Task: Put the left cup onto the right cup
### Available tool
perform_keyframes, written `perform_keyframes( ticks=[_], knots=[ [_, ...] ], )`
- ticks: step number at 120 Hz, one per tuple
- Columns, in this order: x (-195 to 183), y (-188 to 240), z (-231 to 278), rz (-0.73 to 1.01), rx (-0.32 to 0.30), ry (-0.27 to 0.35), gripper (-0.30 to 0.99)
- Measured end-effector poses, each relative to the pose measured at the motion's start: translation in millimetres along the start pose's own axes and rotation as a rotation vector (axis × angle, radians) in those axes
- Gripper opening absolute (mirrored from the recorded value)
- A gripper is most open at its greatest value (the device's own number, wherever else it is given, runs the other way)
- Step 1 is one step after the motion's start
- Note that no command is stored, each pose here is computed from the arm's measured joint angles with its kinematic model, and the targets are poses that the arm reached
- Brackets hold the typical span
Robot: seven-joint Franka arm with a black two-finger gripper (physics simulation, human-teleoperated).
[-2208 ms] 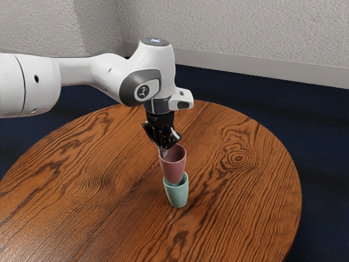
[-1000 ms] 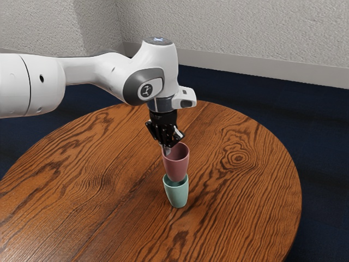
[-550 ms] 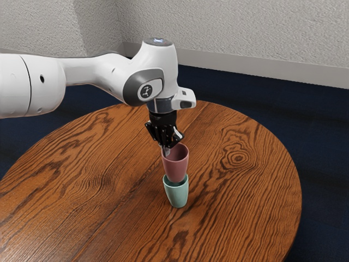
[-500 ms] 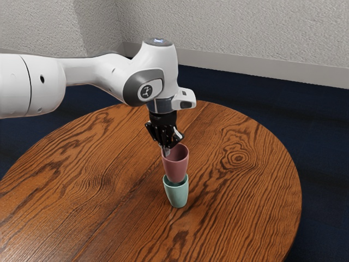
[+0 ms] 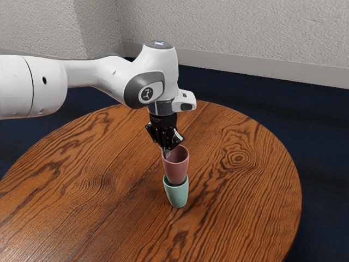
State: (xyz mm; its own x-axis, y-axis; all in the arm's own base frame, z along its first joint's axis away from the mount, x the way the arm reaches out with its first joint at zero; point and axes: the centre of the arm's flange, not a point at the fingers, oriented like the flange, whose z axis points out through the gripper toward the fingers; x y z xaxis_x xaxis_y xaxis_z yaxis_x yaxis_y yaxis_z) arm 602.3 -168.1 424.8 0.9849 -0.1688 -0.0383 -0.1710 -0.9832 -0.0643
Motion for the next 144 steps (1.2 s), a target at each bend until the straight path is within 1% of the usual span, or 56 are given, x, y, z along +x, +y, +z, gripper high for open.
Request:
perform_keyframes(
  ticks=[57,77,93,126,144],
  knots=[
    [1.0,0.5,4.4,-0.002,0.0,-0.006,-0.09],
    [0.9,2.1,4.3,0.0,-0.002,-0.005,-0.05],
    [0.7,3.5,4.2,0.003,-0.003,-0.005,0.04],
    [0.5,4.6,3.4,0.006,-0.006,-0.004,0.39],
    [-0.3,4.4,-0.8,0.005,-0.009,0.002,0.52]
  ],
)
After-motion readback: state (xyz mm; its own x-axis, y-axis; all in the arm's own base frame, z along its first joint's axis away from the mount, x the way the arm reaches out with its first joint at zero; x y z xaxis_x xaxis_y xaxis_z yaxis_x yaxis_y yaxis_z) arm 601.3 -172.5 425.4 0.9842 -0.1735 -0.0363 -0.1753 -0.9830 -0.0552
